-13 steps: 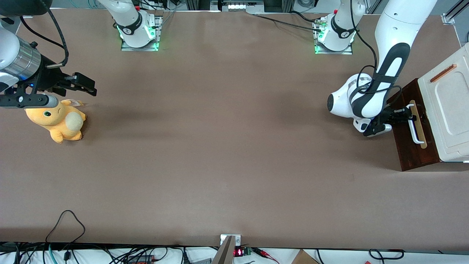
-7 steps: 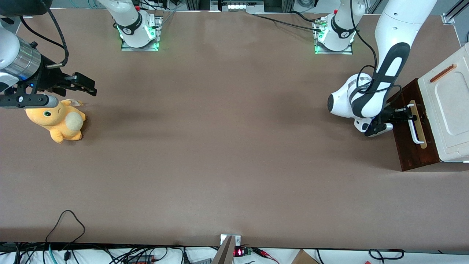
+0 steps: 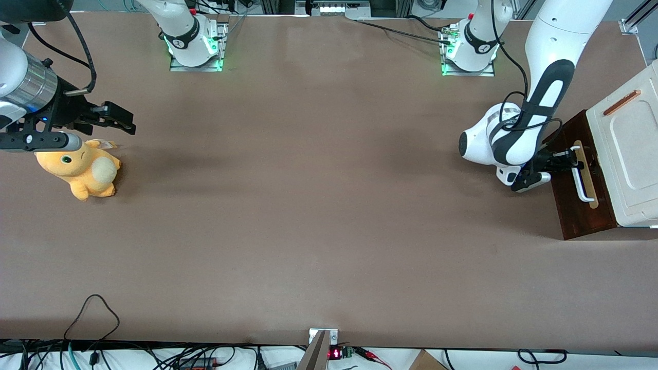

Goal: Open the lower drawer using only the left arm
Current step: 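Pull the handle with the left gripper, sliding the drawer out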

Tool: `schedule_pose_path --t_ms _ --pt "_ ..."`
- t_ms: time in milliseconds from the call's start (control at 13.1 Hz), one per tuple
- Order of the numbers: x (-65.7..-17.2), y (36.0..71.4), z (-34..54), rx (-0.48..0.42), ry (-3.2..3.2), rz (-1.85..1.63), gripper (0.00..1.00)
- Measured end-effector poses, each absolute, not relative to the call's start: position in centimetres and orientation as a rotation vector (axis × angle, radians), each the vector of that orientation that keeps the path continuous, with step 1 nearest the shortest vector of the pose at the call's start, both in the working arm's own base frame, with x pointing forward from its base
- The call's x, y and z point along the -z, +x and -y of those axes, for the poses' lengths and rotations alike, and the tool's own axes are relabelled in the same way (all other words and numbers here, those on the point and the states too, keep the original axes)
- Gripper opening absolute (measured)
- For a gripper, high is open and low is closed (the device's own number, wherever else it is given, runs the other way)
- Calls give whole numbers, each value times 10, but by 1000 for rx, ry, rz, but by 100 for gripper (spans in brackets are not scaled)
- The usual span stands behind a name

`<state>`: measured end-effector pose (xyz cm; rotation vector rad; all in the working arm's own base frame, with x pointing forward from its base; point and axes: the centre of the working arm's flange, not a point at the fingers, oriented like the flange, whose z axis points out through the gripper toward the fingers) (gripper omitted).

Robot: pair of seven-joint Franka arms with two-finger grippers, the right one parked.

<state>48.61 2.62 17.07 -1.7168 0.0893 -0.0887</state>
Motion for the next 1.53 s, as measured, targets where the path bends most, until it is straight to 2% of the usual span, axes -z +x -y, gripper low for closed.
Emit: schedule_pose_path --t_ms 842,995,1224,1454,1530 --pt "-177 477 88 199 -1809 -179 18" --pt "-178 478 90 193 -1811 -194 33" --pt "-179 479 91 189 -1819 -184 66" --pt "-199 497 102 113 -1933 1 97" --pt "-214 508 107 85 -1977 46 100"
